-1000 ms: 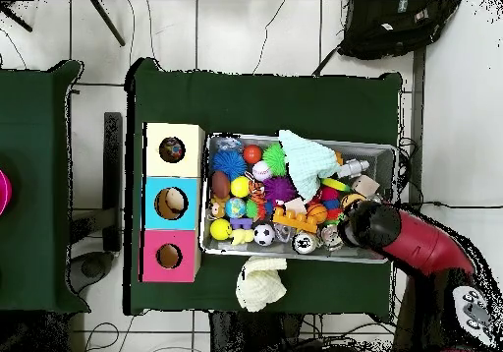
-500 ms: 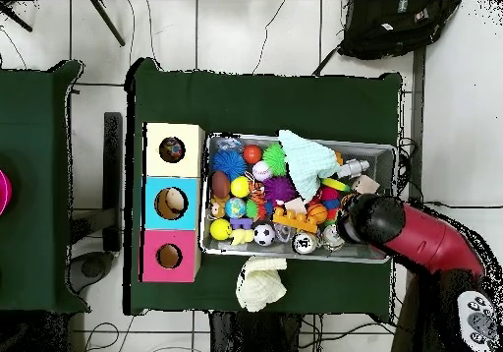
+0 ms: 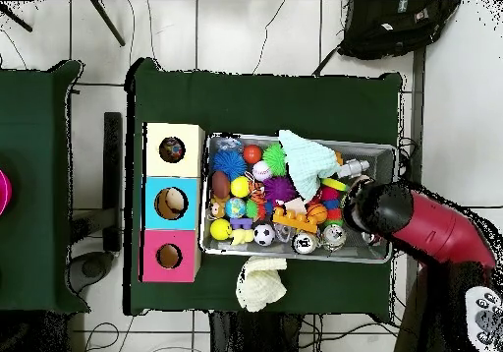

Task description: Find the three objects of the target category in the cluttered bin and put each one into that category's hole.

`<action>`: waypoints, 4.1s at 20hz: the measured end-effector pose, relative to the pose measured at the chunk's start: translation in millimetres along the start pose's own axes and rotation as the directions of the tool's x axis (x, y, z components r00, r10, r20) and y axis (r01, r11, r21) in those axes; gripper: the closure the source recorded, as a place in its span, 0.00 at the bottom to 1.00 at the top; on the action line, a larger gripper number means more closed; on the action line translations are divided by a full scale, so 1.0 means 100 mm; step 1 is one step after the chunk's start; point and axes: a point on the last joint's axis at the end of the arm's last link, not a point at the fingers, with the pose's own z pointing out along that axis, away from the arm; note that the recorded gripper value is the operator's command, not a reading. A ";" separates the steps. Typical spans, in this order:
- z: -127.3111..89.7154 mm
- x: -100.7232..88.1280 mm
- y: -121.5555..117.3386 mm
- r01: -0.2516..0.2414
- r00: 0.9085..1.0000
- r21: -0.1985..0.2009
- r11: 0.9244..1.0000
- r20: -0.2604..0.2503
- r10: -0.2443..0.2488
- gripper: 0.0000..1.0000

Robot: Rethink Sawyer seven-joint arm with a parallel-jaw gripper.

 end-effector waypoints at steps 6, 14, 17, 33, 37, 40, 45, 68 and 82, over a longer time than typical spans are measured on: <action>0.07 -0.22 0.16 0.013 0.997 -0.031 0.999 0.081 -0.010 1.00; 0.17 -0.34 0.34 0.026 0.994 -0.054 0.998 0.108 -0.020 0.00; 0.19 -0.36 0.40 0.022 0.994 -0.066 0.998 0.105 -0.015 0.00; 0.14 -0.42 0.49 -0.019 0.995 -0.097 0.995 0.097 0.029 0.00; 0.13 -0.42 0.54 -0.033 0.995 -0.110 0.993 0.091 0.043 0.00; 0.13 -0.42 0.60 -0.041 0.995 -0.123 0.992 0.089 0.052 0.00; 0.15 -0.42 0.80 -0.058 0.992 -0.178 0.982 0.099 0.076 0.00; 0.30 -0.24 1.16 -0.079 0.991 -0.249 0.965 0.083 0.102 0.00; 0.39 0.17 1.28 -0.101 0.995 -0.264 0.959 -0.012 0.101 0.00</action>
